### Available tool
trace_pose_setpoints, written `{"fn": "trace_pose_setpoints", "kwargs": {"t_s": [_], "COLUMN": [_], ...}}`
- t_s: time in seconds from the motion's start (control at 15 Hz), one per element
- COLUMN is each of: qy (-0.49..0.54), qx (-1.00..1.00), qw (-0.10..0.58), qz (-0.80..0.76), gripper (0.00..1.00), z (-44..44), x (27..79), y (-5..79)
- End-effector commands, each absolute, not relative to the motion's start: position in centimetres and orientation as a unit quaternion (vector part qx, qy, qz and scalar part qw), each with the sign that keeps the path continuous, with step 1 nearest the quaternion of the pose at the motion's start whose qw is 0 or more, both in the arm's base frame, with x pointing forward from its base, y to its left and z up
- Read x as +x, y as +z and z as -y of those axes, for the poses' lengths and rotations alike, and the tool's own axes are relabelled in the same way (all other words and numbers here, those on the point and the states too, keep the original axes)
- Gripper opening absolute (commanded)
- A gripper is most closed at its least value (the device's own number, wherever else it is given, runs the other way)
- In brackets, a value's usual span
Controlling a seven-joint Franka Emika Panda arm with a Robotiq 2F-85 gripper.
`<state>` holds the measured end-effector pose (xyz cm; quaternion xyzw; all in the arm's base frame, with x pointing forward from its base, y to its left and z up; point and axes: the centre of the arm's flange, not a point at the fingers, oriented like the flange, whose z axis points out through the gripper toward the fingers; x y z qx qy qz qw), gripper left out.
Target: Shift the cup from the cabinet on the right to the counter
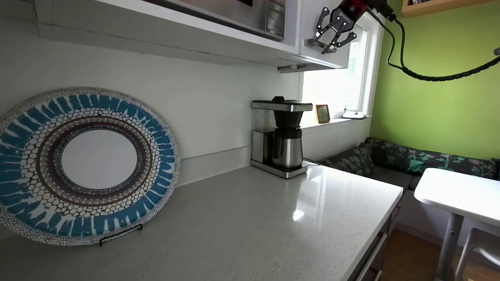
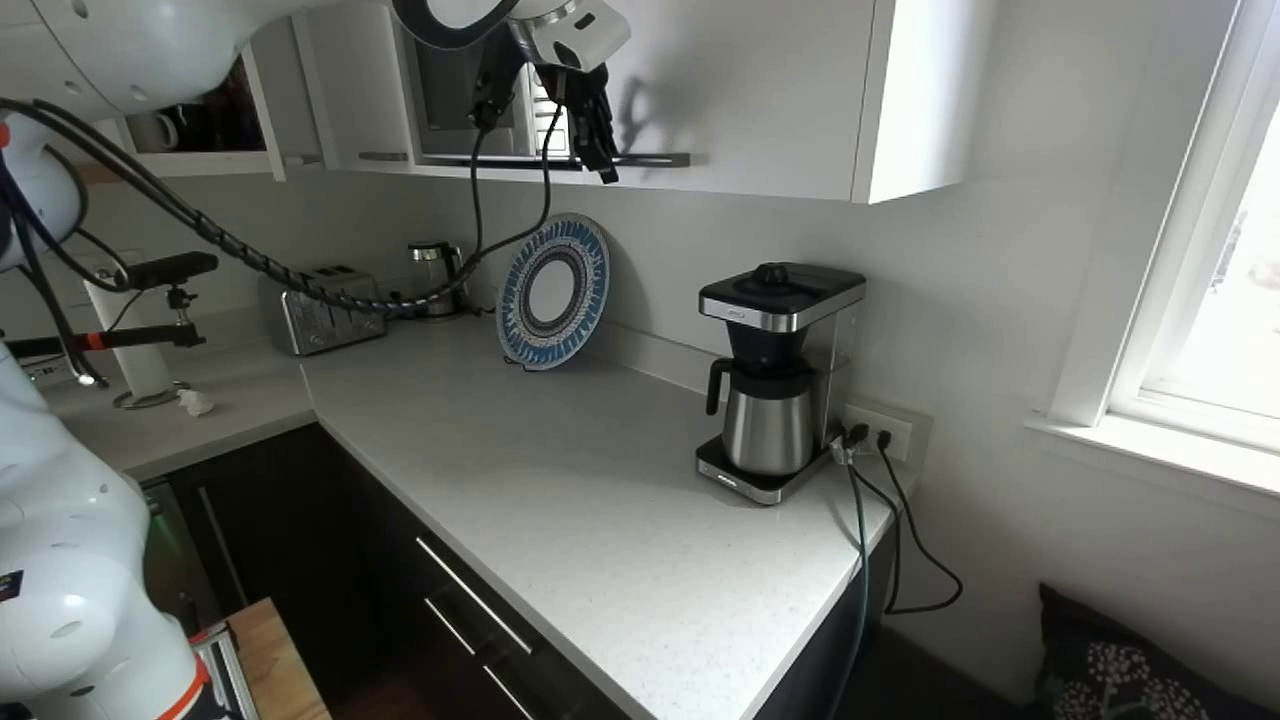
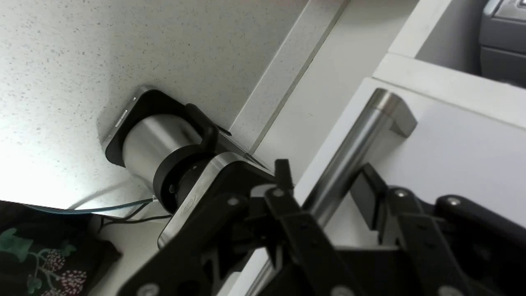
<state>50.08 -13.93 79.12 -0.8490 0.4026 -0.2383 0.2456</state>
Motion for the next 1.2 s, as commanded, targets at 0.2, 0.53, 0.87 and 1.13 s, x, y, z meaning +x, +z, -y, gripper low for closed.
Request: {"fn": "trace_pose_setpoints", "kwargs": {"t_s": [0.2,0.53,0.87,1.13], "qy": [-0.2,-0.182,-0.177,-0.18], "qx": [-0.857,-0.868,-0.891,-0.913], "qw": [0.235,0.239,0.232,0.2], "qz": [-0.413,-0.396,-0.347,-0.307], "gripper": [0.07,0.07,0.07,0.07], "z": [15.6,17.3,20.7,23.2], "x": [48.2,45.6,41.7,38.7], "y": [77.1,77.5,77.0,76.7]}}
